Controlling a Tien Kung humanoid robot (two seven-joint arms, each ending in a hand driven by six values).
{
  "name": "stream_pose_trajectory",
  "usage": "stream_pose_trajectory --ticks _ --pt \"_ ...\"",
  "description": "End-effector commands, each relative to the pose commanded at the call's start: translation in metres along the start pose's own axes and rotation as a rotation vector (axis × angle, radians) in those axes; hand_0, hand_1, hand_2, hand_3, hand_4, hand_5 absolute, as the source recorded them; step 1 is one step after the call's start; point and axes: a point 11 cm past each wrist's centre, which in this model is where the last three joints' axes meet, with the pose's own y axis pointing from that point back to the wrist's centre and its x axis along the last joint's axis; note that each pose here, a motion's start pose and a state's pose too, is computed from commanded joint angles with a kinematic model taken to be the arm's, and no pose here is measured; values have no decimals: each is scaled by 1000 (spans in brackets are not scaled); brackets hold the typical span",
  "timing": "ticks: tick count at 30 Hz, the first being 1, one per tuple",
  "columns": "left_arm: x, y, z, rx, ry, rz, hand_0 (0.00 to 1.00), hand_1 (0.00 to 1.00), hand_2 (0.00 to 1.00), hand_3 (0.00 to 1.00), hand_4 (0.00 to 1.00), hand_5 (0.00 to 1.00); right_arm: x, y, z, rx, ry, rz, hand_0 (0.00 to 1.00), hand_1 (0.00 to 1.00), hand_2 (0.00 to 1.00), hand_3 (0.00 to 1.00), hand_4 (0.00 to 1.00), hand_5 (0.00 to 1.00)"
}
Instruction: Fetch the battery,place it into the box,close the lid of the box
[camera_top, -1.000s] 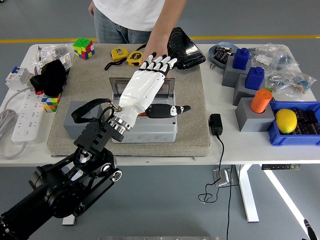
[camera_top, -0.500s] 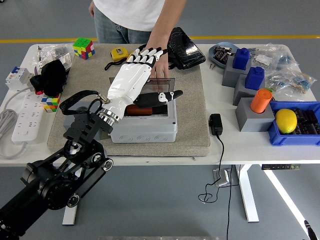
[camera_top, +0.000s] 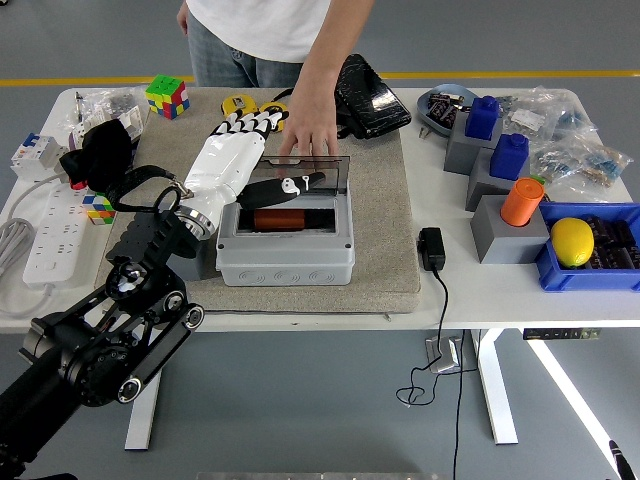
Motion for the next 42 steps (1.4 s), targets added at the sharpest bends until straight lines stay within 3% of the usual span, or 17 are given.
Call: stream_pose_trajectory --ticks 7,11,12,23,24,29,30,35,36,42 --pt "6 1 -7 15 -5 6 829 767 776 821 998 998 -2 0 -1 3 -2 -3 822 767 748 793 998 998" --pt "6 2 -12 28 -3 -14 829 767 776 821 998 998 -2 0 -1 3 -4 -2 822 767 748 793 998 998" --pt "5 2 -14 32 1 -21 778 736 745 763 998 998 -1 0 -1 2 -5 -1 822 767 748 793 998 998" --pt "0 12 -25 59 22 -72 768 732 739 754 998 998 -1 0 -2 5 -9 -1 822 767 748 793 998 998" --pt "2 14 -25 56 24 -65 604 633 632 684 998 998 -1 0 -2 4 -10 -1 822 767 748 793 998 998" --pt "12 21 -24 48 35 -37 604 633 632 684 998 998 -1 0 -1 1 -12 0 822 767 748 793 998 998" --pt "13 23 -24 49 37 -42 372 418 491 611 998 998 0 0 -1 1 -12 0 822 767 748 793 998 998" --pt "11 28 -29 88 30 -96 372 418 491 611 998 998 0 0 -2 4 -14 -1 822 767 748 793 998 998" --pt "10 28 -30 96 29 -105 347 339 446 597 998 998 -1 0 -2 5 -13 -1 823 767 748 793 998 998" --pt "2 37 -36 158 38 -214 343 313 446 603 998 998 0 0 -2 3 -12 1 822 767 748 793 998 998"
